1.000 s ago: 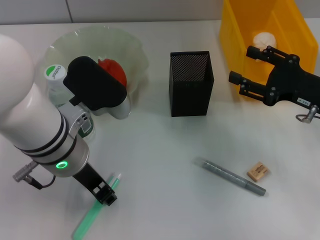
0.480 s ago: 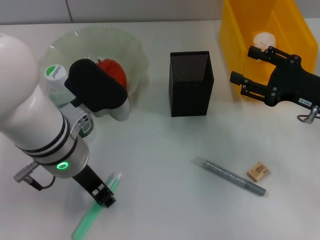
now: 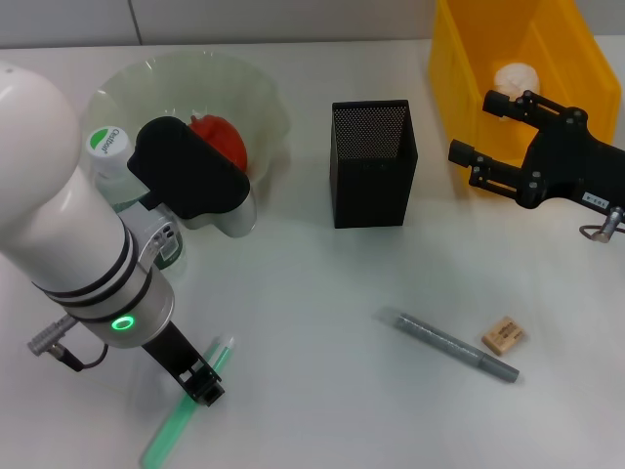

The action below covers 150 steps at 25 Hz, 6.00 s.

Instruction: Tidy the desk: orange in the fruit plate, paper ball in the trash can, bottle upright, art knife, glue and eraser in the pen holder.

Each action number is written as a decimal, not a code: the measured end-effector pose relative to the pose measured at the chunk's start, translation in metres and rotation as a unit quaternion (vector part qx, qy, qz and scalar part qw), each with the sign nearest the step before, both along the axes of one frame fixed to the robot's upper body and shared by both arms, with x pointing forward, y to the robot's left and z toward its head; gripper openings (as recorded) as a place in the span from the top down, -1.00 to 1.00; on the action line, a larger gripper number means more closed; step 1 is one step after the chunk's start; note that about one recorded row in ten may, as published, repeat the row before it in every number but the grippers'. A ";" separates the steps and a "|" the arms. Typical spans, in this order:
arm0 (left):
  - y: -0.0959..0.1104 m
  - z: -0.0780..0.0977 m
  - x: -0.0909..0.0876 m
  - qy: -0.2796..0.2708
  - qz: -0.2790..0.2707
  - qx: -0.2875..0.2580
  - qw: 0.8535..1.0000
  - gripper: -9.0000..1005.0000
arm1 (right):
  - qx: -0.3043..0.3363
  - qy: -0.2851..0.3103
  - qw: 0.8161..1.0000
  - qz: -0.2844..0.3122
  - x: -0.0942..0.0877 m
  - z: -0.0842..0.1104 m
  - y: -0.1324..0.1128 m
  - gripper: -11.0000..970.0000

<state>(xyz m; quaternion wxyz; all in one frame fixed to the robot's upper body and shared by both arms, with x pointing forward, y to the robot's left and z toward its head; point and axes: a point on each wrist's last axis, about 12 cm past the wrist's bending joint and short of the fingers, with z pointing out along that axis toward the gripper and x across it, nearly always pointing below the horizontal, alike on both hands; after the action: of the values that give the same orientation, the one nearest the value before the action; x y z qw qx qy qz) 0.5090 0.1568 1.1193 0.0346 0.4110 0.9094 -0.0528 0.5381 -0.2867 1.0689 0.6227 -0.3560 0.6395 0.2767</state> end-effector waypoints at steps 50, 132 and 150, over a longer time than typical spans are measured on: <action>0.003 0.071 0.000 -0.229 -0.125 -0.267 0.928 0.55 | 0.046 -0.038 0.997 -0.045 -0.029 -0.004 -0.020 -0.53; -0.016 -0.031 0.060 -0.420 0.006 -0.496 0.760 0.38 | 0.047 -0.006 0.998 -0.036 -0.022 -0.011 -0.006 -0.53; -0.019 -0.033 0.060 -0.415 0.001 -0.494 0.764 0.34 | 0.047 -0.011 0.998 -0.042 -0.020 -0.010 -0.008 -0.53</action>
<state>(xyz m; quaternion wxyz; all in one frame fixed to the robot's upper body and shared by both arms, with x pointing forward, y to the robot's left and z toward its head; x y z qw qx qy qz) 0.5687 0.1378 1.0863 0.6071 0.3175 0.6550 -0.3188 0.5181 -0.2945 1.0591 0.6568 -0.3021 0.6334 0.2758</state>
